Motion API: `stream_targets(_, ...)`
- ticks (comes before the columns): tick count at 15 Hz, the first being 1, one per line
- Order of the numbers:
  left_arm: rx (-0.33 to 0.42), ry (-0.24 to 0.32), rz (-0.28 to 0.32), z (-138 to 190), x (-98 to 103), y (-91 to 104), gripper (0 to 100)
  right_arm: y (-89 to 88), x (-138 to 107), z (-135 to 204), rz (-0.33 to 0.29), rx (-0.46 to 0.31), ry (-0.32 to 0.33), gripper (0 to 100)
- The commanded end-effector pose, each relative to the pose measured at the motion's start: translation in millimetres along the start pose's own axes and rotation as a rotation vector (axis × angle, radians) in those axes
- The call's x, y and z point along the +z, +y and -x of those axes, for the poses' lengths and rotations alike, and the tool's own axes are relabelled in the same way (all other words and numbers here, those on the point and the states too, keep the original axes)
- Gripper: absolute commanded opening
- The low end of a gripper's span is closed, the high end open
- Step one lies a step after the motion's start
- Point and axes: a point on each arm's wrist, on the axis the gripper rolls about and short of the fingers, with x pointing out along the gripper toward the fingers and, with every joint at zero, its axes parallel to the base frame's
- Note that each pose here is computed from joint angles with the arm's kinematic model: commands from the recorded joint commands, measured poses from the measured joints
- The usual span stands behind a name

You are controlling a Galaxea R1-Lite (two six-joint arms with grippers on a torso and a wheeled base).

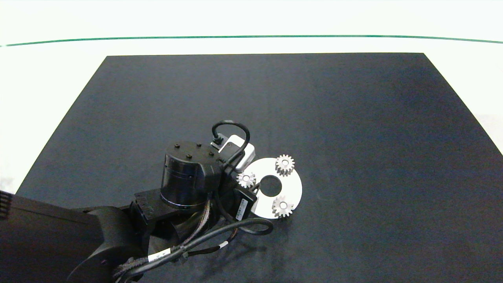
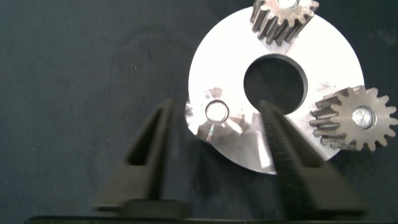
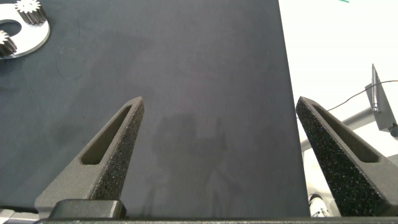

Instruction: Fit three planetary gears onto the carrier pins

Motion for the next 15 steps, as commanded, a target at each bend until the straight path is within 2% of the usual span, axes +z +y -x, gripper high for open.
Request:
stream_targets(1, 0.006, -0.008, 0.003, 2, 2, 1.9, 100, 0.0, 0, 0, 0.003, 0.0, 0.006, 100)
stream_targets(3, 0.009, -0.027, 0.009, 11, 7, 5.8, 100, -0.3, 1, -1, 0.002, 0.0, 0.003, 100)
stream_targets(4, 0.015, -0.049, 0.017, 29, 18, 14.7, 100, -1.3, 5, -1, 0.001, -0.001, 0.0, 100)
stream_targets(6, 0.02, -0.06, 0.023, 59, 35, 28.9, 100, -4.0, 18, -3, 0.001, 0.0, 0.0, 100)
stream_targets(7, 0.014, -0.045, 0.019, 92, 43, 40.5, 100, -6.4, 30, -5, 0.002, 0.003, 0.002, 100)
stream_targets(8, 0.011, -0.044, 0.021, 108, 45, 45.6, 100, -7.1, 35, -7, 0.004, 0.004, 0.006, 100)
stream_targets(9, 0.017, -0.034, 0.024, 155, 41, 61.9, 100, -6.4, 45, -16, 0.014, 0.011, 0.039, 100)
stream_targets(10, 0.036, -0.028, 0.032, 183, 35, 73.4, 100, -5.3, 49, -22, 0.02, 0.017, 0.063, 100)
stream_targets(11, 0.109, -0.012, 0.056, 208, 27, 89.0, 100, -4.2, 55, -29, 0.025, 0.023, 0.085, 100)
stream_targets(12, 0.22, 0.004, 0.09, 231, 17, 102.8, 100, -2.3, 59, -36, 0.027, 0.019, 0.116, 100)
stream_targets(13, 0.306, 0.006, 0.118, 252, 6, 108.3, 100, -0.8, 61, -40, 0.026, 0.007, 0.133, 100)
stream_targets(14, 0.335, -0.002, 0.129, 261, 1, 108.6, 100, -0.2, 62, -40, 0.027, -0.002, 0.138, 100)
stream_targets(15, 0.421, -0.034, 0.159, 293, -17, 104.6, 100, 3.3, 62, -37, 0.028, -0.069, 0.152, 100)
